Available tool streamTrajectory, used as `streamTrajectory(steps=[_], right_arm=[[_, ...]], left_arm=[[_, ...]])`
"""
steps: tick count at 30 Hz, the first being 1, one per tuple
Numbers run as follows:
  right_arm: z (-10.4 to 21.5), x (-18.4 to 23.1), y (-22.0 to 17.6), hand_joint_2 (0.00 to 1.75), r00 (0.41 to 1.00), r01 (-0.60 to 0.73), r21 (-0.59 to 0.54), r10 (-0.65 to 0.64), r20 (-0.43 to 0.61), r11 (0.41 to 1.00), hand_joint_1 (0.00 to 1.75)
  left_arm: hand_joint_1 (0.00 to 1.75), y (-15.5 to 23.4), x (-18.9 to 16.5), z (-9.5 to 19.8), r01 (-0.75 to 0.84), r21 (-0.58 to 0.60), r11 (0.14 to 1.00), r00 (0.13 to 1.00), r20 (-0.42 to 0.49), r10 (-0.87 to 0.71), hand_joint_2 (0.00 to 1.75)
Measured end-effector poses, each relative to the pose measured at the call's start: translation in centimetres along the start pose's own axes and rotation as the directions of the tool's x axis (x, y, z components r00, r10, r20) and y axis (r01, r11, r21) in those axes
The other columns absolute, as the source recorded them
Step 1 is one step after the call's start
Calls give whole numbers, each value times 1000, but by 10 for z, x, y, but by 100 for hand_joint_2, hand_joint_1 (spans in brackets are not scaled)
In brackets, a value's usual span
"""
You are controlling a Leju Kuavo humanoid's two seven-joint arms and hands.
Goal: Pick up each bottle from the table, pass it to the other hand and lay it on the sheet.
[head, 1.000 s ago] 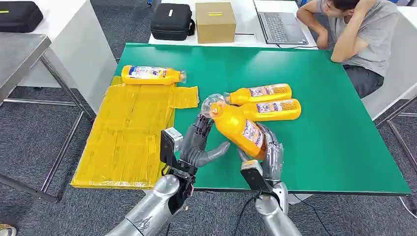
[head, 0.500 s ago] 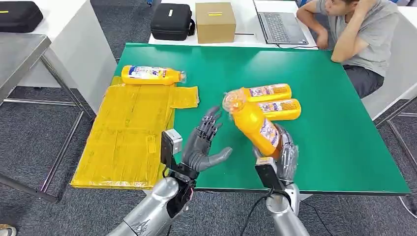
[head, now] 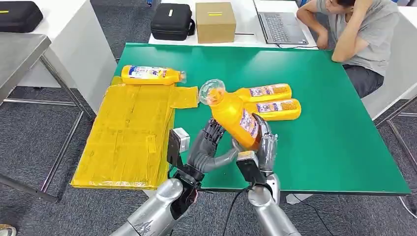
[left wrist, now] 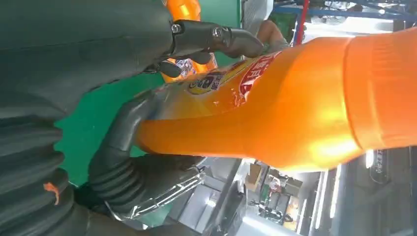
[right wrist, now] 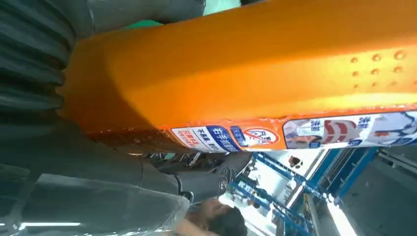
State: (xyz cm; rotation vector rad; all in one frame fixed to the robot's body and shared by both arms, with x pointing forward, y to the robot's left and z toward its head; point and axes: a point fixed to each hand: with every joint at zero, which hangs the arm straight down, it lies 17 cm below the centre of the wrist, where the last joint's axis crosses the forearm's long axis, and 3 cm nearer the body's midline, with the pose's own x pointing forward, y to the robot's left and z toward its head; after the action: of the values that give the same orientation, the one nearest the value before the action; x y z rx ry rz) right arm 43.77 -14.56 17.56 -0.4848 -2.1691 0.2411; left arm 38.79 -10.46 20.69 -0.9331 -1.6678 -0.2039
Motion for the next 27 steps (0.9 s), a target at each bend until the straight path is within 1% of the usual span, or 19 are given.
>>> streamTrajectory(steps=[4, 9, 13, 19, 23, 27], right_arm=[[3, 2, 8, 175, 1000, 26, 6, -26, -14, 1000, 175], [8, 6, 22, 175, 997, 70, 19, -70, -35, 997, 175], [12, 14, 35, 175, 995, 90, 45, -89, -33, 995, 175], [14, 17, 42, 175, 995, 99, 57, -97, -35, 993, 175], [18, 26, 52, 175, 996, 89, 92, -89, -7, 992, 175], [19, 32, 58, 175, 995, 100, 103, -100, -1, 990, 175]], left_arm=[[0, 1, -1, -3, 13, 13, 1000, 1000, -5, -13, 175], [0, 8, 3, -8, 54, 39, 998, 998, 10, -54, 175], [0, 13, 3, -10, 73, 58, 996, 997, 9, -74, 175], [0, 16, 2, -11, 84, 64, 994, 996, 5, -84, 175], [0, 20, 2, -12, 100, 79, 992, 995, 5, -101, 175], [0, 23, 3, -11, 108, 92, 990, 994, 14, -110, 175]])
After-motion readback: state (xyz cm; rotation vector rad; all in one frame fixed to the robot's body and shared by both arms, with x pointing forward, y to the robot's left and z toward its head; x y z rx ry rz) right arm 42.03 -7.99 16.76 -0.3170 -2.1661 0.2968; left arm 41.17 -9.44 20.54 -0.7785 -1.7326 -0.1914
